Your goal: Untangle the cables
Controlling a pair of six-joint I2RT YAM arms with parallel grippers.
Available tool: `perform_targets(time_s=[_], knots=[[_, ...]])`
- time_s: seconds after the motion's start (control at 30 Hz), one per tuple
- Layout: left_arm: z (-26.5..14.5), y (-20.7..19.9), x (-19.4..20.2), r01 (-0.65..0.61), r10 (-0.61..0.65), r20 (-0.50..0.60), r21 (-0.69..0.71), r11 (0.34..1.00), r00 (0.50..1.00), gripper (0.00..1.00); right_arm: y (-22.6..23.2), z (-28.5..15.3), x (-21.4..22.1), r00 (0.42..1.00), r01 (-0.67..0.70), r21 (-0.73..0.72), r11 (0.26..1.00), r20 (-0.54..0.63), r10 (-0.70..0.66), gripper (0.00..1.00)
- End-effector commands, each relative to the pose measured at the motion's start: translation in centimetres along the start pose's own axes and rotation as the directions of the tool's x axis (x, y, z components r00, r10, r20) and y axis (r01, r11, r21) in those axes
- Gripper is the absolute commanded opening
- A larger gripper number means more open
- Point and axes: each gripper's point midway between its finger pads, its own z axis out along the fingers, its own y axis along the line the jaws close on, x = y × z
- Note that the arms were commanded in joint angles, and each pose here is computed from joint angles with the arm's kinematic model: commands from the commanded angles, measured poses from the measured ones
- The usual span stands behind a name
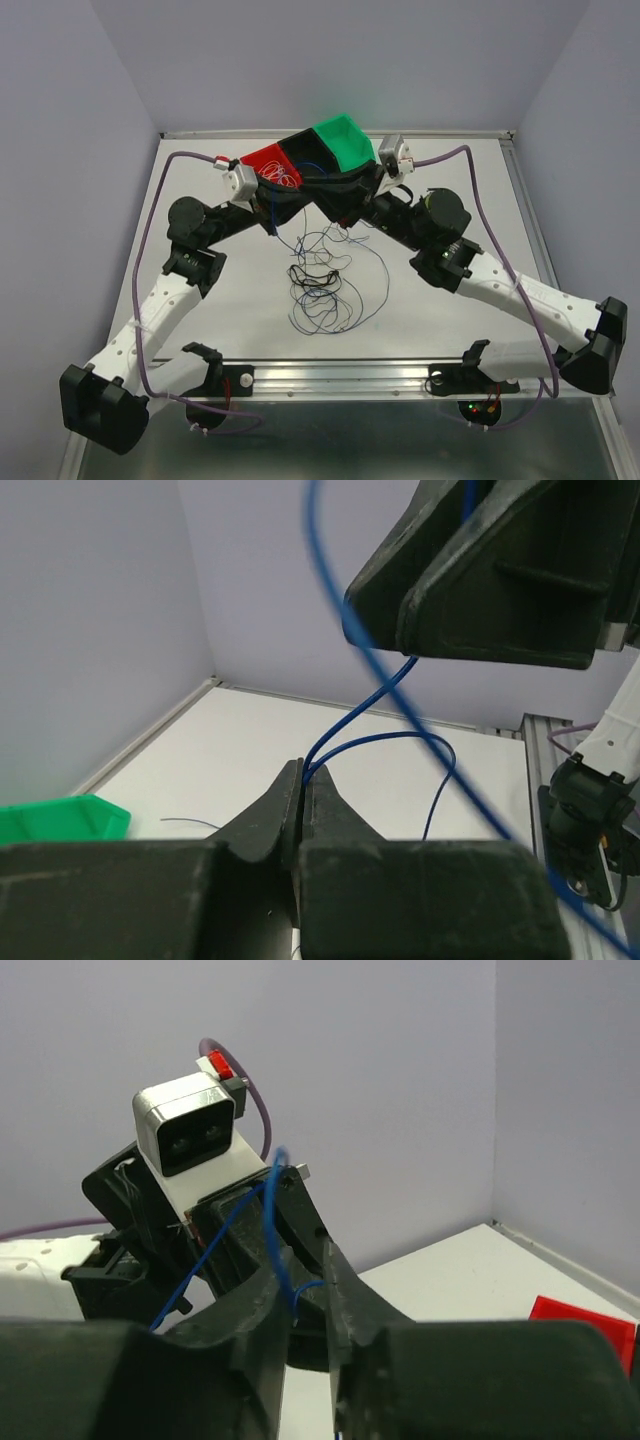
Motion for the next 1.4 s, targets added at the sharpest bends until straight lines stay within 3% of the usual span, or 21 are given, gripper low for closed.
perform_targets(time_s=[0.0, 0.03, 0.1, 0.23, 0.37, 0.4, 0.47, 0.57, 0.8, 0.83, 0.9, 0.97, 1.17, 1.37], knots=[[-0.4, 2.0, -1.8, -0.06, 0.064, 0.027, -0.134, 0.989, 0.998, 0.0, -1.2, -1.6, -2.5, 0.995, 0.018, 0.096, 0.995, 0.092, -0.026, 0.34], [0.0, 3.3, -1.2, -0.077, 0.076, -0.011, -0.166, 0.983, 0.997, 0.0, -2.6, -2.5, -3.1, 0.993, 0.011, 0.185, 0.983, 0.116, -0.033, 0.4], [0.5, 5.5, -2.2, -0.103, 0.095, -0.046, -0.243, 0.964, 0.994, 0.0, -3.9, -3.7, -3.2, 0.991, 0.015, 0.262, 0.965, 0.125, -0.049, 0.41], [1.7, 8.9, 0.7, -0.125, 0.074, -0.188, -0.276, 0.953, 0.979, 0.0, -5.6, -6.7, -3.8, 0.986, 0.032, 0.374, 0.927, 0.14, -0.091, 0.41], [2.8, 12.7, 0.6, -0.231, 0.137, -0.287, -0.323, 0.918, 0.948, 0.0, -7.7, -10.3, -4.0, 0.983, 0.015, 0.512, 0.859, 0.152, -0.108, 0.59], [3.2, 14.2, 2.2, -0.234, 0.119, -0.33, -0.334, 0.913, 0.936, 0.0, -8.1, -11.4, -3.4, 0.984, 0.015, 0.537, 0.843, 0.142, -0.108, 0.61], [4.1, 15.7, 0.9, -0.28, 0.156, -0.347, -0.342, 0.897, 0.925, 0.0, -9.0, -13.0, -3.1, 0.983, 0.01, 0.588, 0.809, 0.143, -0.117, 0.62], [4.8, 18.4, 2.6, -0.317, 0.157, -0.41, -0.36, 0.877, 0.899, 0.0, -9.5, -14.8, -1.9, 0.984, 0.017, 0.616, 0.788, 0.128, -0.121, 0.62], [8.3, 23.9, 2.8, -0.341, 0.159, -0.419, -0.404, 0.849, 0.894, 0.0, -10.0, -16.9, 0.7, 0.989, 0.038, 0.633, 0.774, 0.089, -0.121, 0.63], [9.2, 24.6, 0.8, -0.359, 0.188, -0.398, -0.413, 0.837, 0.898, 0.0, -9.9, -17.3, 1.2, 0.99, 0.034, 0.63, 0.776, 0.086, -0.114, 0.63], [9.8, 26.3, 3.2, -0.347, 0.148, -0.437, -0.419, 0.839, 0.887, 0.0, -9.8, -17.6, 1.6, 0.991, 0.034, 0.62, 0.783, 0.083, -0.108, 0.63], [10.2, 27.4, 3.1, -0.357, 0.159, -0.434, -0.426, 0.831, 0.887, 0.0, -9.6, -17.8, 2.0, 0.991, 0.026, 0.613, 0.79, 0.085, -0.098, 0.63], [11.5, 31.0, 2.3, -0.379, 0.222, -0.35, -0.482, 0.79, 0.91, 0.0, -9.5, -18.5, 3.1, 0.993, 0.015, 0.604, 0.797, 0.081, -0.08, 0.64], [11.0, 34.2, 3.2, -0.375, 0.268, -0.277, -0.48, 0.793, 0.923, 0.0, -9.2, -18.5, 3.5, 0.994, 0.022, 0.585, 0.811, 0.071, -0.078, 0.64]])
